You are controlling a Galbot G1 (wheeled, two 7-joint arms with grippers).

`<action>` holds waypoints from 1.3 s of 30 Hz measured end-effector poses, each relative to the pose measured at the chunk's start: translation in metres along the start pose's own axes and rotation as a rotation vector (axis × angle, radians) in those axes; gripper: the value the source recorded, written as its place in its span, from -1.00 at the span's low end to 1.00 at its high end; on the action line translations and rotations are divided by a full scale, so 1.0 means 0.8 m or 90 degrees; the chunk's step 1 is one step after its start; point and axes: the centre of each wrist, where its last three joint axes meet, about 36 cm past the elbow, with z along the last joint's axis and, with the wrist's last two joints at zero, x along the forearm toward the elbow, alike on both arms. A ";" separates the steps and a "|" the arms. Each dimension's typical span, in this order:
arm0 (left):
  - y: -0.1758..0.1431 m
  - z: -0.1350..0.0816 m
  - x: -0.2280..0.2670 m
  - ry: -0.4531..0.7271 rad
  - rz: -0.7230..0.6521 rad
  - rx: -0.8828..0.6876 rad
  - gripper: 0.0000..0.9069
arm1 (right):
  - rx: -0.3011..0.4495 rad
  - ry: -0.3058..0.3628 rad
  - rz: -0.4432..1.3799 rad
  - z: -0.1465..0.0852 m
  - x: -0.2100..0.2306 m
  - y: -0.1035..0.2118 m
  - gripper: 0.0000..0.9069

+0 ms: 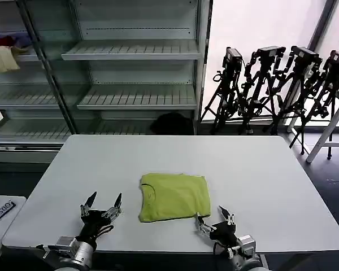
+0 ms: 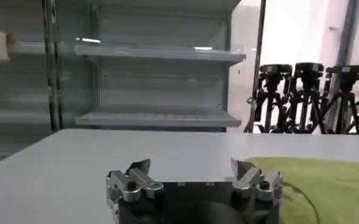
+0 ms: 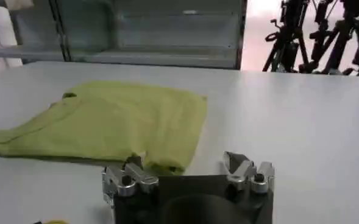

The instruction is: Fold and organize the clothes.

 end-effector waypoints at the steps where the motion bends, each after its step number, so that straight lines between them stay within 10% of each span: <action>1: 0.000 0.000 0.000 0.000 0.000 0.000 1.00 | 0.003 -0.003 0.004 0.002 0.002 -0.001 1.00; 39: 0.016 0.009 -0.004 -0.009 -0.001 0.023 1.00 | 0.040 -0.061 0.170 -0.015 0.010 -0.129 1.00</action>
